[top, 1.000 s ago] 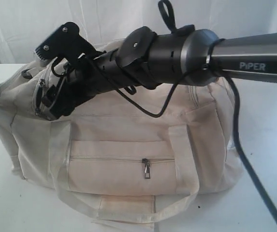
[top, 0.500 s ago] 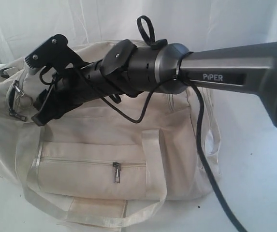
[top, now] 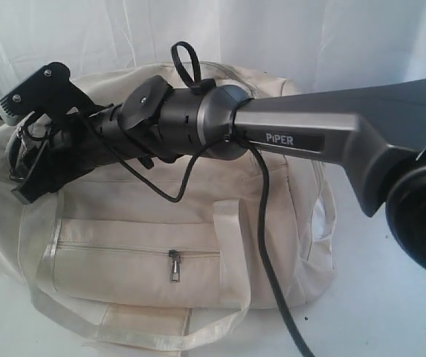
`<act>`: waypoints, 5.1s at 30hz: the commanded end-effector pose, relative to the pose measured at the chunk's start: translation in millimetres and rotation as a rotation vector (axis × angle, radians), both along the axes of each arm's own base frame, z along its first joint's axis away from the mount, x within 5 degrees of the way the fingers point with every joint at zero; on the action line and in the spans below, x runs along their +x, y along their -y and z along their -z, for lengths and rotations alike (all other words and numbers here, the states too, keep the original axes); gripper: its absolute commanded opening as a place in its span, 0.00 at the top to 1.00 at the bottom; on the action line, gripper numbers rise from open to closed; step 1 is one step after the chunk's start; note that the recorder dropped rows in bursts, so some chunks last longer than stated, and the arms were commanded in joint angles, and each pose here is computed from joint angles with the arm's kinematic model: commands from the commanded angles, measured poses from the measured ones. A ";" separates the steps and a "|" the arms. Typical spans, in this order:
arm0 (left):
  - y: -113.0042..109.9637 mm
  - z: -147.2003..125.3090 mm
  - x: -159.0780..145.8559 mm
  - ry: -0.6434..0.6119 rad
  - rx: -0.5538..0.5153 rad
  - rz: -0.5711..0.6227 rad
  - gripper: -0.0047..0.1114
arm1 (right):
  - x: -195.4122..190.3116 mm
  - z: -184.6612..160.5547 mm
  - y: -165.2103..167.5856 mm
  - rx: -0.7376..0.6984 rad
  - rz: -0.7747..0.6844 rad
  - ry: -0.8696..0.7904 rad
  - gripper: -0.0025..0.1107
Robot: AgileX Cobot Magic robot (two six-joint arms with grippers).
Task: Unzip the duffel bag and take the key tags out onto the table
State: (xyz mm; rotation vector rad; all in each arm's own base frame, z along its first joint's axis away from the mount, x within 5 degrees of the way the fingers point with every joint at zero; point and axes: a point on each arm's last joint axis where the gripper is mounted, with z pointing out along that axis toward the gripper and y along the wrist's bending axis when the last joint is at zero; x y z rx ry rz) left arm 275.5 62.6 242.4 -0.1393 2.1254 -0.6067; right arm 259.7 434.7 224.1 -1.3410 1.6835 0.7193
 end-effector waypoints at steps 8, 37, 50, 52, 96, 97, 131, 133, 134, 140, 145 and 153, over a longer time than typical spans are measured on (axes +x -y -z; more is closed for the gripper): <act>4.7 -8.2 -4.2 0.070 0.003 0.095 0.96 | 6.8 -3.4 -0.4 0.032 0.068 0.030 0.88; 60.6 -2.8 -10.9 0.203 0.102 0.488 0.48 | 8.9 -33.6 10.0 0.016 -0.042 0.066 0.91; 49.8 -2.7 -6.5 0.176 0.207 0.361 0.48 | 18.4 -11.1 24.3 -0.096 -0.017 0.013 0.37; 48.9 -2.4 -6.1 0.174 0.215 0.353 0.48 | 19.4 -7.5 23.6 -0.099 -0.013 0.012 0.37; 45.9 23.2 3.0 0.081 0.250 0.314 0.57 | 20.8 37.8 -2.2 -0.065 0.017 -0.146 0.75; 45.9 23.2 3.0 0.081 0.250 0.314 0.57 | 21.2 36.3 -2.7 -0.061 0.017 -0.144 0.77; 51.6 20.7 0.6 0.121 0.235 0.389 0.90 | 48.9 -10.2 0.8 0.064 0.208 0.212 0.93; 51.6 20.7 0.6 0.121 0.235 0.389 0.90 | 52.3 -16.6 0.9 0.088 0.239 0.239 0.93; 51.6 20.7 0.6 0.121 0.235 0.389 0.90 | 53.8 -19.5 1.0 0.098 0.253 0.252 0.93; 52.2 20.4 0.4 0.123 0.231 0.394 0.90 | 60.1 -39.5 0.4 0.162 0.308 0.309 0.93; 57.1 19.6 -1.6 0.136 0.183 0.444 0.90 | 61.0 -52.6 -1.5 0.197 0.308 0.323 0.93; 60.1 17.5 -3.4 0.163 0.175 0.485 0.80 | 60.1 -54.8 -2.6 0.199 0.295 0.318 0.93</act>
